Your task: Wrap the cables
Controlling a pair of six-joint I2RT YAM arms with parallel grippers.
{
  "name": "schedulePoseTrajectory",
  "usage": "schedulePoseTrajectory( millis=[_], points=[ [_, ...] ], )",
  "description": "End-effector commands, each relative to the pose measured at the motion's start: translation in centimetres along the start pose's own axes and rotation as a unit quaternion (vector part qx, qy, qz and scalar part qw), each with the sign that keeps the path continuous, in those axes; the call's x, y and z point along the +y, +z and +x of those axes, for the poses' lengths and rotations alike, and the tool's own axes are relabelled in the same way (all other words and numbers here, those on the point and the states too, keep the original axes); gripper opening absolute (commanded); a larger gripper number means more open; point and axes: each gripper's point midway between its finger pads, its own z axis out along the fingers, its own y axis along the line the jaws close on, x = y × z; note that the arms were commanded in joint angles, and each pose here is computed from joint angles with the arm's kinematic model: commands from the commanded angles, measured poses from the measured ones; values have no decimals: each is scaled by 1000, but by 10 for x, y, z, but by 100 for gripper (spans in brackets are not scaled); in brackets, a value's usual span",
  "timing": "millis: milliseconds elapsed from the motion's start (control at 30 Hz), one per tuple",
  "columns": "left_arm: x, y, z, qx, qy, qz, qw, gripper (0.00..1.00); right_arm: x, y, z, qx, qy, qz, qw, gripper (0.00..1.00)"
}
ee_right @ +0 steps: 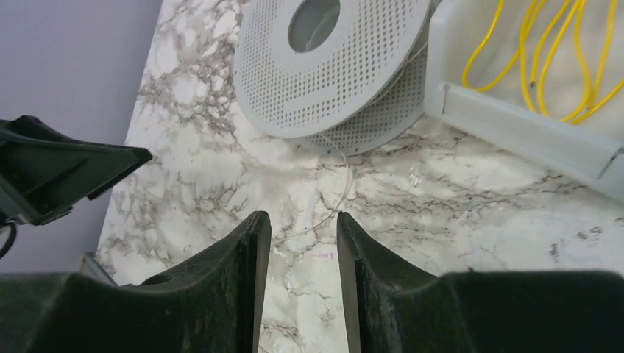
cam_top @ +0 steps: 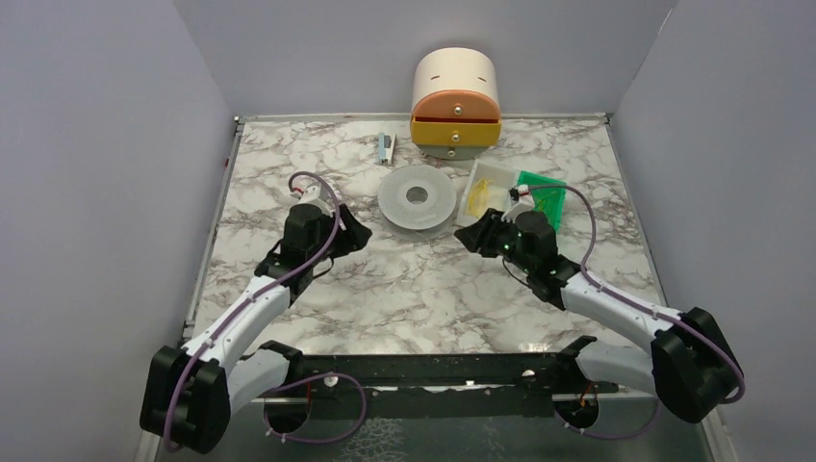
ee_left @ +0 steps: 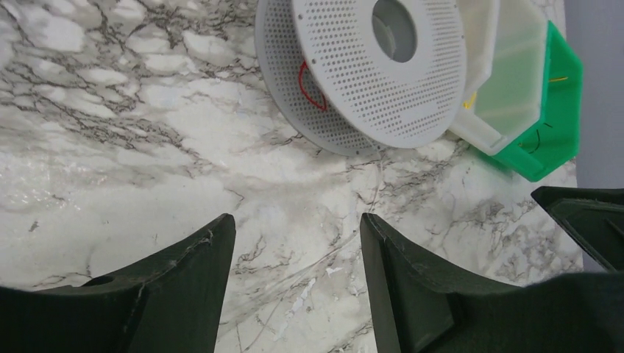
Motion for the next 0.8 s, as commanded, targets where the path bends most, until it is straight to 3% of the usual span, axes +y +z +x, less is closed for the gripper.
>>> schedulePoseTrajectory(
  millis=[0, 100, 133, 167, 333, 467, 767],
  points=[
    [-18, -19, -34, -20, 56, 3, 998, 68, -9, -13, -41, -41, -32, 84, 995, 46],
    [-28, -28, -54, -33, 89, 2, 995, 77, -11, -24, -65, -64, -35, 128, 989, 55],
    [-31, -31, -61, -38, 100, 0, 994, 83, -13, -27, -73, -74, -33, 144, 986, 59],
    [-33, -33, -68, -41, 110, -4, 993, 96, -15, -31, -80, -82, -31, 160, 983, 64],
    [-42, -45, -102, -65, 155, -30, 985, 99, -22, -50, -105, -104, -32, 225, 968, 94],
    [-52, -55, -124, -93, 170, -32, 981, 99, -17, -64, -116, -109, -30, 237, 965, 100],
    [-77, -87, -155, -148, 187, -7, 971, 99, -4, -98, -139, -100, -69, 256, 959, 100]
  ],
)
